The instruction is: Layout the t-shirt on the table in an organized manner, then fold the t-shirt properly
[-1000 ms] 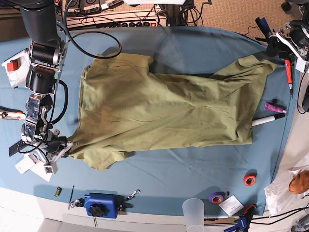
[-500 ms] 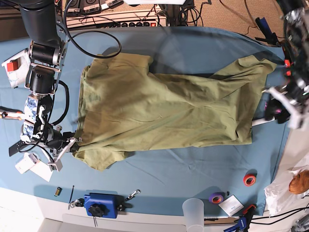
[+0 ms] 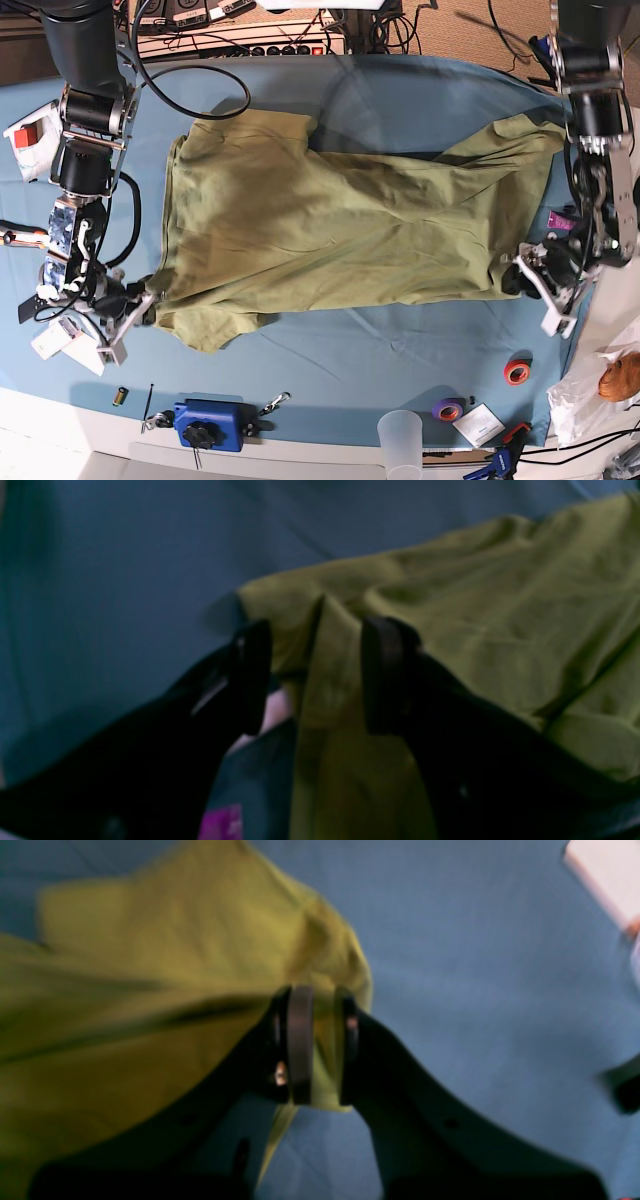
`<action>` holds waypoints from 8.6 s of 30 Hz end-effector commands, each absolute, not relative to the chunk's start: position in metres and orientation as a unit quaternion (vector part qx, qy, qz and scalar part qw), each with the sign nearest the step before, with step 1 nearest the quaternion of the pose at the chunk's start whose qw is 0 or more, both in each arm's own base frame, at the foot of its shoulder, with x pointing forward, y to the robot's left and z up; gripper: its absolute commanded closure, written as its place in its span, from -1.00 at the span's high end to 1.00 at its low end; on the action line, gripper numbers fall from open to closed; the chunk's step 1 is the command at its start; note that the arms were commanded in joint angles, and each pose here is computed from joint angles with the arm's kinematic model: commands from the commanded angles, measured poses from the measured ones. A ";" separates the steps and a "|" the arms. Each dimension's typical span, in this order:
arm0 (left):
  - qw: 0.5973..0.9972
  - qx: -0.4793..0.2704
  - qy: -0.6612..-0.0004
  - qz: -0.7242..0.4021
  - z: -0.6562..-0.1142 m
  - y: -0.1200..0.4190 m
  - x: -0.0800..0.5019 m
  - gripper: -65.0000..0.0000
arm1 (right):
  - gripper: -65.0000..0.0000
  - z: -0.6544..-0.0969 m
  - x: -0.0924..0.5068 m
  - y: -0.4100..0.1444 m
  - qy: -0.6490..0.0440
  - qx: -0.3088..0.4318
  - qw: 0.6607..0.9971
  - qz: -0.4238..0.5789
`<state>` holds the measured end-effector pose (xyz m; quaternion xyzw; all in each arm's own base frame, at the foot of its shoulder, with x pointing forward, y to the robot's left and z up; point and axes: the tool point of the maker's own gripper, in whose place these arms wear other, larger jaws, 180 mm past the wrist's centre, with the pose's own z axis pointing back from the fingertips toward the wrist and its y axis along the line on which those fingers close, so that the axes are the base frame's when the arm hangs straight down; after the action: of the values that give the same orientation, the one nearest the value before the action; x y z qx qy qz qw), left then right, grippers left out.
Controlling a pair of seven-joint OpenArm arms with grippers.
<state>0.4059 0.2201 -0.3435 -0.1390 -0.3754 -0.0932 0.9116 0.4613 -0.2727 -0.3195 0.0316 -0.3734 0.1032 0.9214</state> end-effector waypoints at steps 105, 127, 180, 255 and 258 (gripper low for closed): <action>0.838 -0.056 -0.540 0.060 -0.252 0.401 0.218 -0.69 | -0.73 -0.326 0.202 -0.236 -0.352 0.206 0.909 0.088; 0.838 -0.060 -0.538 0.067 -0.256 0.400 0.214 -0.69 | -0.21 -0.361 0.191 -0.123 -0.300 0.321 0.887 0.144; 0.825 -0.095 -0.552 0.074 -0.251 0.390 0.216 -0.69 | -0.37 -0.324 0.250 -0.221 -0.435 0.182 0.881 0.043; 0.822 -0.111 -0.551 0.096 -0.264 0.381 0.211 -0.69 | -1.00 -0.339 0.312 -0.099 -0.415 0.394 0.820 0.031; 0.822 -0.121 -0.549 0.093 -0.265 0.376 0.213 -0.69 | -1.00 -0.326 0.305 -0.104 -0.420 0.393 0.817 0.044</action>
<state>0.2062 0.3741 -0.2834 -0.1211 -0.5261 0.1064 0.8350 0.2961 -0.1007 -0.3435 0.3895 -0.3901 0.0388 0.8334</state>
